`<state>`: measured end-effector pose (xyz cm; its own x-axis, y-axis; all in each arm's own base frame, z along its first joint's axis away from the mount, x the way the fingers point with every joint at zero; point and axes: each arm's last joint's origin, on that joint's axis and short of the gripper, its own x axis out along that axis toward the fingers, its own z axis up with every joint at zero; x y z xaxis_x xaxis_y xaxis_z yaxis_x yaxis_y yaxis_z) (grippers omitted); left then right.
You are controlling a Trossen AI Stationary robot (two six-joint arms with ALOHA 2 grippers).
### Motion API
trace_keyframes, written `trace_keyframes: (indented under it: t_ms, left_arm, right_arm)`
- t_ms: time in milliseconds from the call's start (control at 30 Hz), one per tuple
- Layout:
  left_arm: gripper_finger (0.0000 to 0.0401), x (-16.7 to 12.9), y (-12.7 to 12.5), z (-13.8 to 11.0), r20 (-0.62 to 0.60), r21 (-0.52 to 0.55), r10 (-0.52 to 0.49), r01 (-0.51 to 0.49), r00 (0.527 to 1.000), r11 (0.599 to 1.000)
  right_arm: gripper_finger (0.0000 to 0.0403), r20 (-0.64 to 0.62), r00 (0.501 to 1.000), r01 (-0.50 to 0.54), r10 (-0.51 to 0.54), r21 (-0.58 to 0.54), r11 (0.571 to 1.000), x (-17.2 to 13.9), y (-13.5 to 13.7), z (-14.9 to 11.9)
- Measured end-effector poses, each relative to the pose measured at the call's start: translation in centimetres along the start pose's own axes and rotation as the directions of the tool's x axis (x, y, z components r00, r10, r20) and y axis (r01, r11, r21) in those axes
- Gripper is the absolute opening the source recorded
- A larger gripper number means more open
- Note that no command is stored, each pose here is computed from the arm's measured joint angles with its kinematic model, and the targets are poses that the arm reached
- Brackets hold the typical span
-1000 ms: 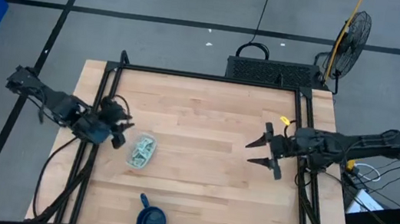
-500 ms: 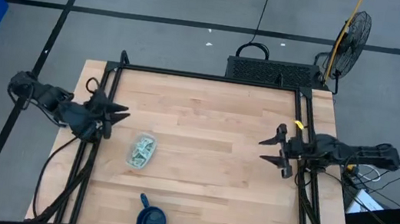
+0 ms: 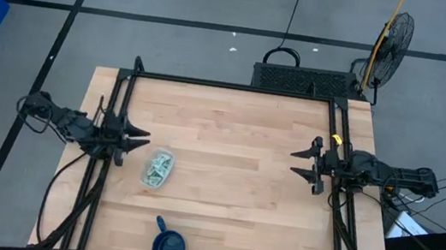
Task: Pick and place Stevia / Truvia into bins
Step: Return to Home Position
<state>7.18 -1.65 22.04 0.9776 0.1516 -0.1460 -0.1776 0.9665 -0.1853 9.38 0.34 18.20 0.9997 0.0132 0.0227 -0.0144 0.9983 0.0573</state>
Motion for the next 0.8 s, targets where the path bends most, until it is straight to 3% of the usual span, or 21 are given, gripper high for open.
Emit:
trace_keyframes:
  t_ms: [167,333,500,667,800]
  left_arm:
    - [0.0129,0.9,-0.3,-2.5,0.026,0.068,-0.134,0.132,0.991,0.989]
    - [0.0129,1.4,-1.0,-3.4,0.038,0.167,-0.336,0.325,0.941,0.931]
    - [0.0129,1.4,-1.0,-3.6,0.019,0.172,-0.344,0.336,0.939,0.926]
    - [0.0129,1.5,-1.0,-4.8,-0.098,0.213,-0.386,0.399,0.917,0.892]
    - [0.0129,1.7,-0.9,-5.1,-0.104,0.168,-0.356,0.369,0.929,0.914]
  right_arm:
    - [0.0215,0.000,0.999,0.036,-0.036,0.025,0.999,0.0,-0.2,0.0]
    - [0.0215,-0.003,0.999,0.049,-0.049,0.012,0.999,0.0,-0.3,0.0]
    - [0.0215,0.006,0.997,0.071,-0.071,-0.007,0.997,0.0,-0.5,0.1]
    - [0.0215,0.007,0.996,0.087,-0.087,-0.024,0.996,0.0,-0.7,0.1]
    - [0.0215,0.006,0.996,0.092,-0.091,-0.070,0.993,0.0,-0.7,0.1]
